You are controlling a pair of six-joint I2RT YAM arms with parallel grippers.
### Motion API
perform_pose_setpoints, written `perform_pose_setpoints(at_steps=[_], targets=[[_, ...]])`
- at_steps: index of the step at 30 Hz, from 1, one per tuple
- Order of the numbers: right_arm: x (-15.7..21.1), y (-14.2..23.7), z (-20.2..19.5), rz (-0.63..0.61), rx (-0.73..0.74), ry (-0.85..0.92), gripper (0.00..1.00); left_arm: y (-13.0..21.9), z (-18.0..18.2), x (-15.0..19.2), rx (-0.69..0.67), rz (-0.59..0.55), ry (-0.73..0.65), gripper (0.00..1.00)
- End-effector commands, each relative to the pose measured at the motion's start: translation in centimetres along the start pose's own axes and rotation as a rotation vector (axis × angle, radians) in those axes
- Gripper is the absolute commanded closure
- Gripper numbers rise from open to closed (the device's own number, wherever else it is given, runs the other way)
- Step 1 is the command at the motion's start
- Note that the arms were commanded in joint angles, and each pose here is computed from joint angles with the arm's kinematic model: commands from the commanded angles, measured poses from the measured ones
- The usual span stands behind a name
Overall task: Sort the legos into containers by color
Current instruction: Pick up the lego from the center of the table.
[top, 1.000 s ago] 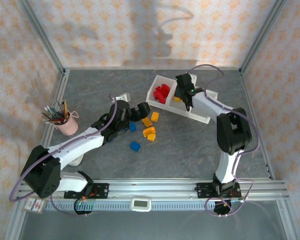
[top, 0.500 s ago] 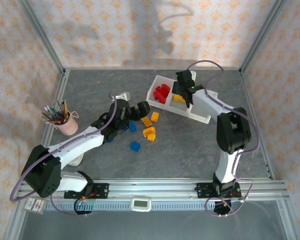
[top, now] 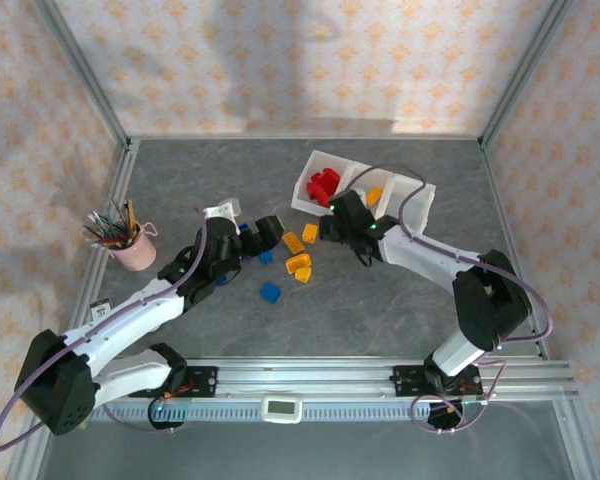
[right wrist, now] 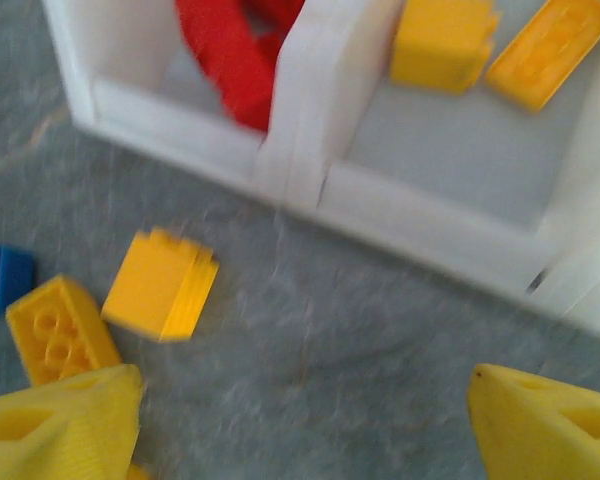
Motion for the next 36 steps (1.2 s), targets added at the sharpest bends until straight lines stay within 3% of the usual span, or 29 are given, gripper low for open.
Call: perform_pose_setpoints(at_steps=[1,11,16,25,36], targets=[[1.6,1.1,1.7,-0.013,-0.042,-0.029,0.16,0.9,1.7,0.3,-0.054,-0.02,0.027,0.01],[7.9,-0.3,6.3,0.097,-0.111,0.018,0.15,2.4,3.7,0.9,-0.07,-0.06,0.09,0.01],[8.7,-0.9,8.8,0.116,-0.157,0.048,0.14,2.7,3.8,0.8,-0.079,-0.062,0.085,0.01],[9.0,-2.9,9.3,0.109,-0.064,0.066,0.17,2.9,4.0,0.8,-0.087,-0.065,0.082,0.01],[9.8,-2.5,7.9,0.118,-0.026,0.079,0.37,2.9,4.0,0.5,-0.088,-0.074,0.076,0.01]])
Point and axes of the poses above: each hand's point on the last joint's axis, 136 mm out from that joint toward the fingers, its own y axis back along the fingers, its own z axis along the line the jaws close on, x = y × z, the point moved 5 cm from there along y, back along the fingers, and after that the axes turned 5 degrees about y, right-handed, at the moved point
